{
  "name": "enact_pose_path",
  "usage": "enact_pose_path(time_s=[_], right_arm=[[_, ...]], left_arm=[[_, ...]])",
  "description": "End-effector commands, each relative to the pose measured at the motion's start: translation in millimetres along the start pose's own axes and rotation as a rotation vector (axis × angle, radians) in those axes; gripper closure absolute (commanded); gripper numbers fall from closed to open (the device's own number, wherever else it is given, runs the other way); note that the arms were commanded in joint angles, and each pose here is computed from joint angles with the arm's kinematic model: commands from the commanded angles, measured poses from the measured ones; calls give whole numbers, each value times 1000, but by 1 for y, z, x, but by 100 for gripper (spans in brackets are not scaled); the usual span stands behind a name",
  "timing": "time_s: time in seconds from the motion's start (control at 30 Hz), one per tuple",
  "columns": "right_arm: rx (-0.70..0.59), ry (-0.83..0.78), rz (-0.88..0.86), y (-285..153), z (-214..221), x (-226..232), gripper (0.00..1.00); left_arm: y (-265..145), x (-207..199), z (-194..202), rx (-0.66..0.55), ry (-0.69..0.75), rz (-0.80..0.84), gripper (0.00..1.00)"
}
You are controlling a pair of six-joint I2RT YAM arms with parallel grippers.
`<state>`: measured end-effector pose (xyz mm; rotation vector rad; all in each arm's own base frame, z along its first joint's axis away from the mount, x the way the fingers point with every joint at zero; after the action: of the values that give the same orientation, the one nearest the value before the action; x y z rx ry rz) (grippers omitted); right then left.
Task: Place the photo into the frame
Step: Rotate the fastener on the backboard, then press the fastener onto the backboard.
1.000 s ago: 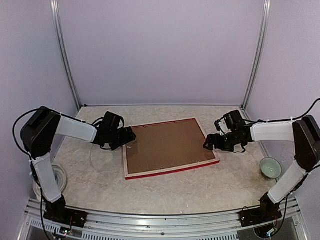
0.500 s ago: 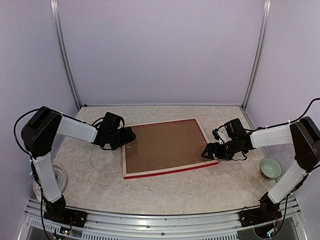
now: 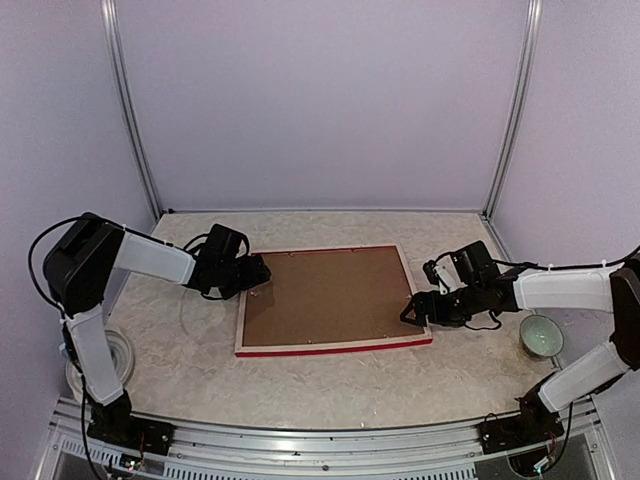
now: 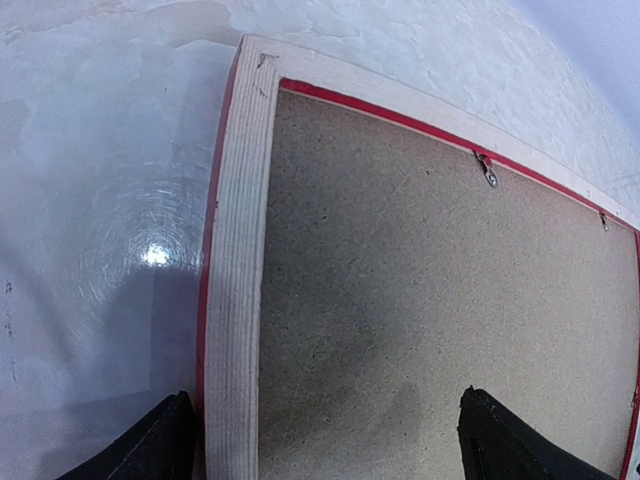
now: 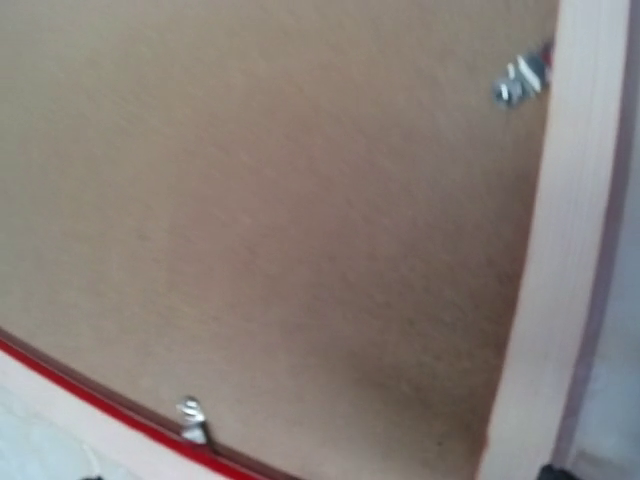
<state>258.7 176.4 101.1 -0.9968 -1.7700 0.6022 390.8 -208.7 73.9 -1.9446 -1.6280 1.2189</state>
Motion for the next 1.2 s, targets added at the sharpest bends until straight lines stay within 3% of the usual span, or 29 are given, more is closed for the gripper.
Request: enact_pose_path(time_s=[0.0,0.33,0.6,1.0,1.17], right_arm=[[-52,-15,30,-13,-4,4,6],[-65,-11,81,-12,-7,-2,6],[-64,-6,79,-10,-6,-3,6],[-62,-3,59,-9,-6,-1,7],[-61,-3,58,-9,-5,-1,7]], left_arm=[[-5,6,13,56,27,-41,10],[-19,16,31,77,36,-40,17],[-16,20,37,90,34,-53,31],[-8,27,43,100,36,-82,36],[-7,30,47,102,38,-95,43]])
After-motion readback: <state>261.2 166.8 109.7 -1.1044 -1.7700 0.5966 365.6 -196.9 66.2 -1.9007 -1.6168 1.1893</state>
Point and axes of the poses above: each gripper's point midway between its finger pads, its own y axis out along the fingers, its own x axis along the line the jaws close on, z = x × y, the point moved 5 cm from there along -y, back along the fingers, and after that the axes turned 6 degrees about y, right-handed, at the moved point
